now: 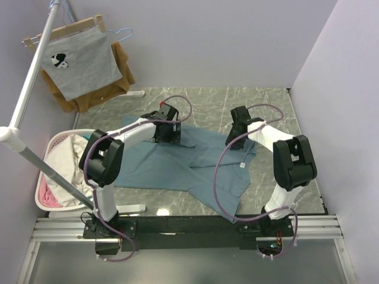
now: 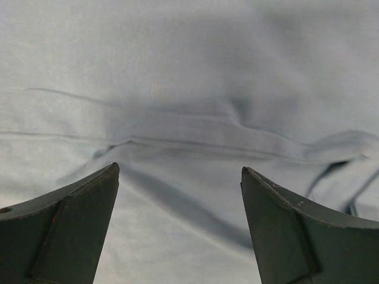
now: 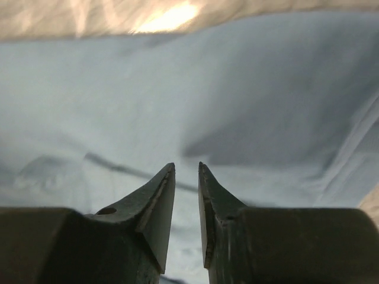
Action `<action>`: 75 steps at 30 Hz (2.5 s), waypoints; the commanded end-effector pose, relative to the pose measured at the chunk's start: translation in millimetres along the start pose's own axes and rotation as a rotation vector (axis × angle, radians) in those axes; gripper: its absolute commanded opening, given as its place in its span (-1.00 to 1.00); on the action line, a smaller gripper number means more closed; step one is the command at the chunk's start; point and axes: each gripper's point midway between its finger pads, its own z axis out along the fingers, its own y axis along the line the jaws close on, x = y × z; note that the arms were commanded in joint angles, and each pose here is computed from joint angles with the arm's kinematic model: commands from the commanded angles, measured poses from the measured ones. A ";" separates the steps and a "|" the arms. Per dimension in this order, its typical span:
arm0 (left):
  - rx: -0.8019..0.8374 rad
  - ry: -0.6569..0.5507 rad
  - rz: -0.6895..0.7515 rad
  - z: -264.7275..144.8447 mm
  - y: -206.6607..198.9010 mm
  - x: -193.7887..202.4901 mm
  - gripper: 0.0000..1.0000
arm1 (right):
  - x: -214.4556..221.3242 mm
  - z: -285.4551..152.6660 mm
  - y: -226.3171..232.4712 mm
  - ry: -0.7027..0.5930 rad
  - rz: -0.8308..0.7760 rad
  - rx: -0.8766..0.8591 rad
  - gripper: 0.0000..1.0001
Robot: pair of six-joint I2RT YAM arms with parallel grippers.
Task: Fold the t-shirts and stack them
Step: Fold the flattened tshirt in 1/3 of the way
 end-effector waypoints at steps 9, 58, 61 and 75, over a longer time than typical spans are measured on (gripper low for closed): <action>-0.022 -0.015 0.009 9.2 2.4 -25.4 0.77 | -14.5 31.9 -34.4 0.075 -0.034 0.221 -0.50; -0.008 -0.033 -0.001 5.9 0.4 -44.6 0.79 | -288.0 -19.2 27.7 -0.338 -0.117 -0.231 -0.35; 0.005 -0.039 -0.009 3.1 -1.0 -44.1 0.79 | -257.8 -35.6 36.3 -0.291 -0.181 -0.221 -0.32; 0.017 -0.062 -0.017 -8.9 2.2 -39.6 0.80 | -106.9 15.7 50.8 -0.034 -0.340 0.061 -0.17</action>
